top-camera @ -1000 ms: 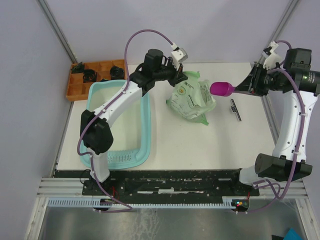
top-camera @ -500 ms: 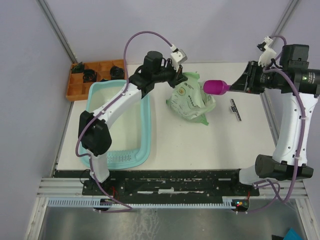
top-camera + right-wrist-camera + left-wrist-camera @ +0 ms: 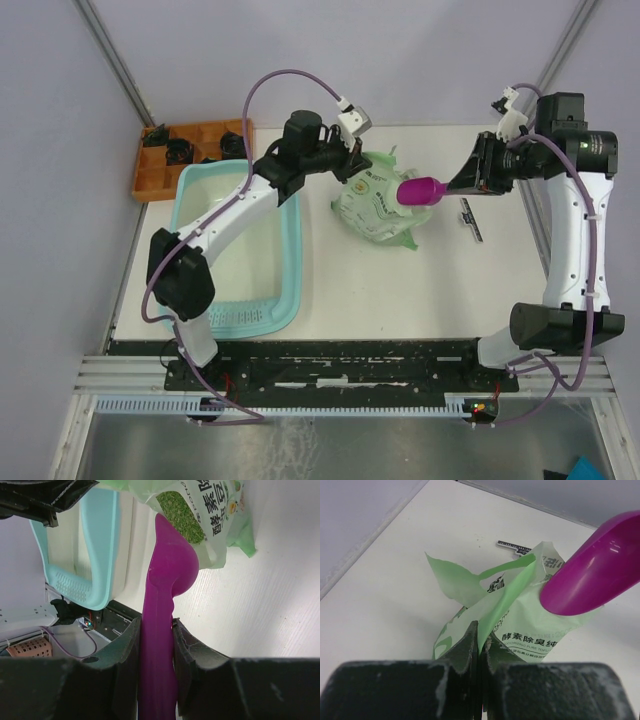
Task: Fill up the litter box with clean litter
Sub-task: 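Scoop the cat litter from the cat litter bag.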
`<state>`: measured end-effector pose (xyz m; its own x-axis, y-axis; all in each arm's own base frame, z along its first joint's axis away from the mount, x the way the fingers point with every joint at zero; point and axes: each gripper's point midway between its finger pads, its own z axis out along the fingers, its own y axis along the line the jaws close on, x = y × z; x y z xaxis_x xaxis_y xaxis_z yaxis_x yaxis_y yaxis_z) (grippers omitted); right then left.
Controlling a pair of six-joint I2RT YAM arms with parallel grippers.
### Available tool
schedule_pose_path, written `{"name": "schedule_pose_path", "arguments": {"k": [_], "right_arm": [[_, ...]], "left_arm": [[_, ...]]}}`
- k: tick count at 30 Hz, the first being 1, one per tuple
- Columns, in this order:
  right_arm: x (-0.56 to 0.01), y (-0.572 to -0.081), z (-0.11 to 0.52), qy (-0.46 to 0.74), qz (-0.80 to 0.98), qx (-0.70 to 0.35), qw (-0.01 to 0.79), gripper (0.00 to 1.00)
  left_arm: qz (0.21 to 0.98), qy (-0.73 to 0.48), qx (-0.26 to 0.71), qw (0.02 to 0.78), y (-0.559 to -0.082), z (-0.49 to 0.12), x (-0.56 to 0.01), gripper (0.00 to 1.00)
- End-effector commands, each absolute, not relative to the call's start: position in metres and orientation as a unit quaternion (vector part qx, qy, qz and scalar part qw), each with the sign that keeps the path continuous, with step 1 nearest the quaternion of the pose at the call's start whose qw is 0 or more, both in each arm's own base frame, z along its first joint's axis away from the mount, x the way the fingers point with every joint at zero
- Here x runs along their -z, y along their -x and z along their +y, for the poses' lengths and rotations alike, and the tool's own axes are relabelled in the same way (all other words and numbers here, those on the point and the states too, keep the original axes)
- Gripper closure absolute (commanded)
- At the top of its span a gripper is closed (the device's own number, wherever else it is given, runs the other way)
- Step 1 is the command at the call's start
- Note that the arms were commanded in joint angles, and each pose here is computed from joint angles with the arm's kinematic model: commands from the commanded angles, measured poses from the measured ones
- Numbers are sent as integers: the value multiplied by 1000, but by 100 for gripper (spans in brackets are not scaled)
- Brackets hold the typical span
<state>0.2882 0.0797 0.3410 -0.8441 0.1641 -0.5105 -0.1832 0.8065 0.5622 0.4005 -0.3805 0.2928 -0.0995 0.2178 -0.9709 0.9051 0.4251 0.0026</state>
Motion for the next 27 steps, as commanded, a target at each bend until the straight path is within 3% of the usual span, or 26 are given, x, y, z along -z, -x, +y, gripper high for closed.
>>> {"name": "schedule_pose_path", "arguments": {"k": [1, 22, 27], "right_arm": [[-369, -298, 71, 22, 896, -279, 344, 98], [-372, -280, 55, 32, 903, -234, 358, 98], [-365, -281, 67, 31, 901, -275, 335, 98]], "left_arm": [[562, -424, 337, 625, -378, -377, -392, 97], [573, -422, 339, 615, -378, -376, -377, 97], [571, -424, 345, 612, -376, -378, -377, 97]]}}
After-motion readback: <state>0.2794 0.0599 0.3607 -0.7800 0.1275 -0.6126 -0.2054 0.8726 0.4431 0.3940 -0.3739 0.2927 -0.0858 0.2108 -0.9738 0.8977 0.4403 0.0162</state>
